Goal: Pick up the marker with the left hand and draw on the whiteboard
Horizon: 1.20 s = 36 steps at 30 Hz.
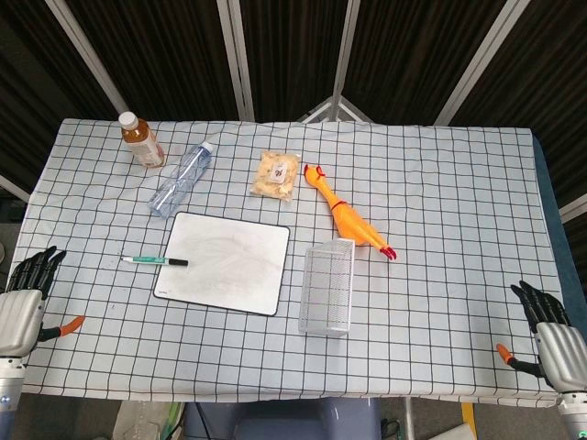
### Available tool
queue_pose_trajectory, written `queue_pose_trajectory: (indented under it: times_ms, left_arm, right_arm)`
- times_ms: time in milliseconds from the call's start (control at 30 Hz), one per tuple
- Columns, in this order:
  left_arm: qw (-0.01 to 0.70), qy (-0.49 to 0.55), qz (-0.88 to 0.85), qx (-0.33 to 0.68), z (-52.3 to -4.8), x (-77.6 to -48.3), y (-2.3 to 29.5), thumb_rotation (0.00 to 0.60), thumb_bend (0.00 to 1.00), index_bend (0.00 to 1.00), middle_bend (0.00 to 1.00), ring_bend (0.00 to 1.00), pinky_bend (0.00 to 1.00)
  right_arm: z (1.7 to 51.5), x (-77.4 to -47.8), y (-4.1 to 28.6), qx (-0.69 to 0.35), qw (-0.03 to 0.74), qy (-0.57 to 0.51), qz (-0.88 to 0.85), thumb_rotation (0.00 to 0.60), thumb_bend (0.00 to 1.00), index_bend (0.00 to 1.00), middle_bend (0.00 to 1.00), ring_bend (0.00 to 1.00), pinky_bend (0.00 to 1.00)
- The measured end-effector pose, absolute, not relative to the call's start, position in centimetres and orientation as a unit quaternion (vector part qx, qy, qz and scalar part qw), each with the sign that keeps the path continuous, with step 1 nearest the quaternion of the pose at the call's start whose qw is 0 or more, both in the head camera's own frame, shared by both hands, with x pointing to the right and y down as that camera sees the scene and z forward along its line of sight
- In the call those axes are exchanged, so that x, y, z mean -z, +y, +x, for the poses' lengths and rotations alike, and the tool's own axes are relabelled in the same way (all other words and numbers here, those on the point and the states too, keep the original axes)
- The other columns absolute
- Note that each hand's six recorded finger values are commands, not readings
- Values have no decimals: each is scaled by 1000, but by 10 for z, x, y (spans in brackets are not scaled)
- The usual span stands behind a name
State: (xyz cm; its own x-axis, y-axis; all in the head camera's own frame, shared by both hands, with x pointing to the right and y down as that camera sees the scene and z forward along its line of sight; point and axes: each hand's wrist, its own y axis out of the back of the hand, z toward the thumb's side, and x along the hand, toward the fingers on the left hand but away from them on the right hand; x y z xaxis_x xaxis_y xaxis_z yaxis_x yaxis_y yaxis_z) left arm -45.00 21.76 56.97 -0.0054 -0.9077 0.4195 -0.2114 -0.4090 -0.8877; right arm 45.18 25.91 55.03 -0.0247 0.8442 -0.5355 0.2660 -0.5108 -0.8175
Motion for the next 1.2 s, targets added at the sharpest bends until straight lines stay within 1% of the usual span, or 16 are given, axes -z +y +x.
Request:
queue_pose_trajectory:
  times_ms: [500,667,700,800,967,1067,1200]
  left_arm:
    - [318,433,-633,558,-449,-572,218,600,46,0,0,0,0]
    - [322,419,-631,568,-451,-580,211,600,92,9,0,0,0]
    - [321,416,-630,572,-451,-583,207,600,102,23,0,0,0]
    - [323,403,-627,583,-452,-593,195,600,144,116,0,0,0]
    - [320,381,-622,605,-453,-617,172,600,225,314,0,0,0]
    - [313,369,-622,616,-450,-635,158,600,262,385,0,0,0]
    - [313,351,-622,626,-441,-660,140,600,307,430,0,0,0]
  right_arm:
    - [452,-550,260,-575,253,-425,-652,600,268,0,0,0,0]
    - [453,-550,259,-576,252,-426,-651,600,268,0,0,0,0]
    - [453,-551,259,-576,251,-426,-651,600,268,0,0,0,0]
    - [452,-551,259,-575,250,-426,-652,600,268,0,0,0,0]
    - [453,-552,258,-575,247,-427,-653,600,268,0,0,0,0]
    - [453,-552,258,-573,243,-429,-654,600,268,0,0,0,0]
    - [453,-552,257,-573,239,-431,-655,600,268,0,0,0,0]
